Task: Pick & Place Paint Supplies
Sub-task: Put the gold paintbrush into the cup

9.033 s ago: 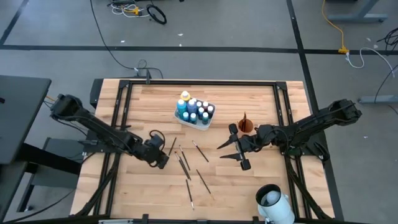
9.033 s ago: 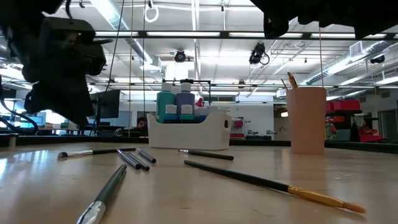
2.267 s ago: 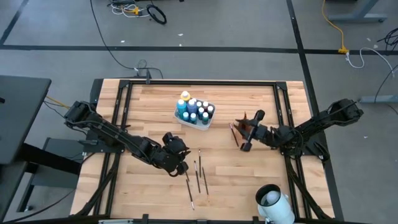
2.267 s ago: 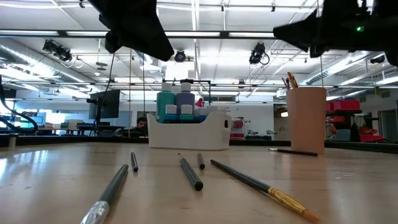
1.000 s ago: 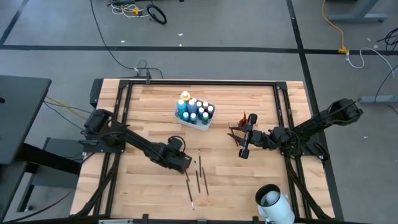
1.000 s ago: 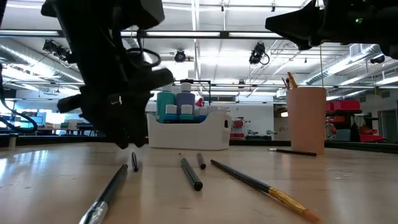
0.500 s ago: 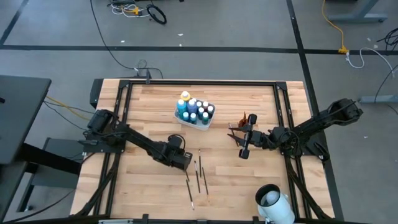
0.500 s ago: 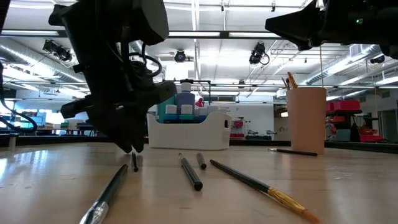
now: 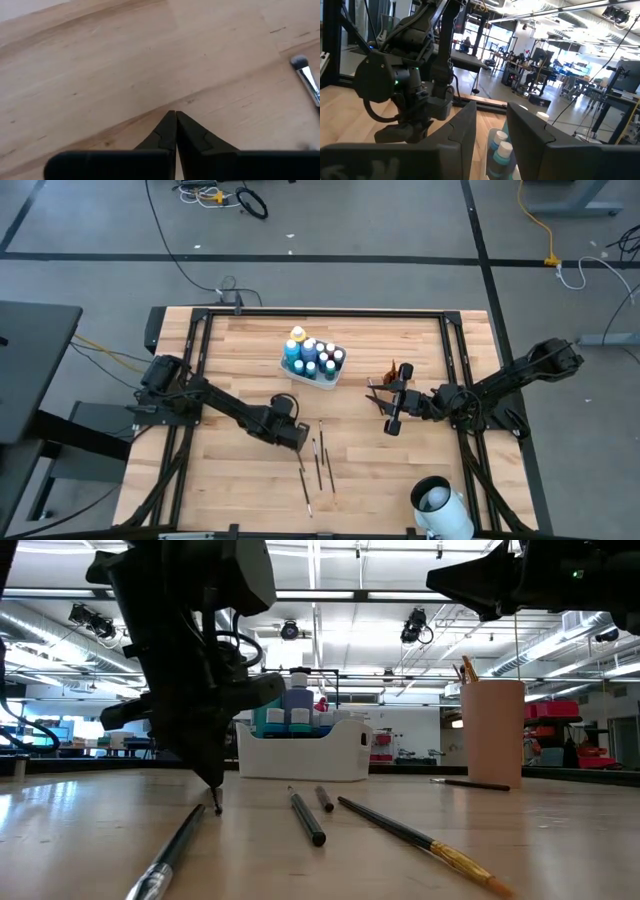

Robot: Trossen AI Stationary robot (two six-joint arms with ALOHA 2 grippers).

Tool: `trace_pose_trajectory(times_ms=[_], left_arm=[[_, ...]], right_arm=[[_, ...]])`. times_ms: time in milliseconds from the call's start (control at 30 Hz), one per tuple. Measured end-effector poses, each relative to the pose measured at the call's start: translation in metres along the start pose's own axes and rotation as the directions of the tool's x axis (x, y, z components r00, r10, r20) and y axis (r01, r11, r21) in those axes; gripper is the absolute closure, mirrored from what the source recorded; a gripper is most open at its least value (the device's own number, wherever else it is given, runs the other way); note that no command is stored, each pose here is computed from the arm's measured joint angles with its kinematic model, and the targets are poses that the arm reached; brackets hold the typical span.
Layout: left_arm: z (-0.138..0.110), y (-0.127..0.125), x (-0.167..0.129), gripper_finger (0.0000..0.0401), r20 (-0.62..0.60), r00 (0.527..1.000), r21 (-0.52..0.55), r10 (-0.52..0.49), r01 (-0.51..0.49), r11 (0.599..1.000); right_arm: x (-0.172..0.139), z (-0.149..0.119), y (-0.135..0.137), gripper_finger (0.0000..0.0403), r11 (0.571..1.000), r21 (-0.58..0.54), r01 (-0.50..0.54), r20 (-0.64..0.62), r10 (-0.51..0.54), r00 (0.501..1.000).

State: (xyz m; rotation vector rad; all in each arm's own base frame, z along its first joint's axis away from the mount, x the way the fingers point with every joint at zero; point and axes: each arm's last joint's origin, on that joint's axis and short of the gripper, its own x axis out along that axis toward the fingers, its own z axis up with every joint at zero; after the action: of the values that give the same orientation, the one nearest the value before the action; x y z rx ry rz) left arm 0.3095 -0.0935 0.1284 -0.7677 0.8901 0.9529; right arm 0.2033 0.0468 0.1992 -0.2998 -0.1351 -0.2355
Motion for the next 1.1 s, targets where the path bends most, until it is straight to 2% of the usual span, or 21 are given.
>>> trace_pose_trajectory(times_ms=[133,333,500,567,667,800,933,1100], left_arm=[[0.001,-0.001,0.000,0.0392,0.021,1.000,0.030,-0.007,0.007,1.000],[0.003,-0.001,-0.001,0.0395,0.122,0.993,0.087,-0.003,-0.008,0.996],[0.004,-0.004,-0.001,0.0397,0.153,0.988,0.127,-0.030,0.011,0.992],[0.005,-0.007,-0.001,0.0396,0.169,0.984,0.141,-0.051,0.027,0.990],[0.007,-0.012,-0.004,0.0397,0.181,0.978,0.168,-0.102,0.071,0.983],[0.011,-0.018,-0.013,0.0397,0.206,0.963,0.204,-0.172,0.130,0.970],[0.018,-0.017,-0.026,0.0398,0.240,0.950,0.235,-0.199,0.142,0.961],[0.028,-0.018,-0.049,0.0398,0.293,0.919,0.281,-0.263,0.180,0.943]], right_arm=[[0.000,0.000,0.000,0.0289,1.000,0.000,0.000,0.000,0.000,1.000],[0.000,0.000,0.001,0.0289,1.000,0.000,-0.021,0.008,0.021,1.000],[0.000,0.001,0.004,0.0289,0.989,0.038,-0.140,0.054,0.138,0.989],[0.002,0.002,0.004,0.0289,0.979,0.090,-0.182,0.065,0.176,0.982],[0.010,0.006,0.005,0.0288,0.941,0.198,-0.275,0.069,0.267,0.961],[0.026,0.010,0.011,0.0278,0.905,0.284,-0.316,-0.042,0.341,0.939],[0.041,0.008,0.019,0.0259,0.894,0.339,-0.292,-0.210,0.374,0.903],[0.061,0.004,0.032,0.0241,0.861,0.450,-0.239,-0.319,0.404,0.857]])
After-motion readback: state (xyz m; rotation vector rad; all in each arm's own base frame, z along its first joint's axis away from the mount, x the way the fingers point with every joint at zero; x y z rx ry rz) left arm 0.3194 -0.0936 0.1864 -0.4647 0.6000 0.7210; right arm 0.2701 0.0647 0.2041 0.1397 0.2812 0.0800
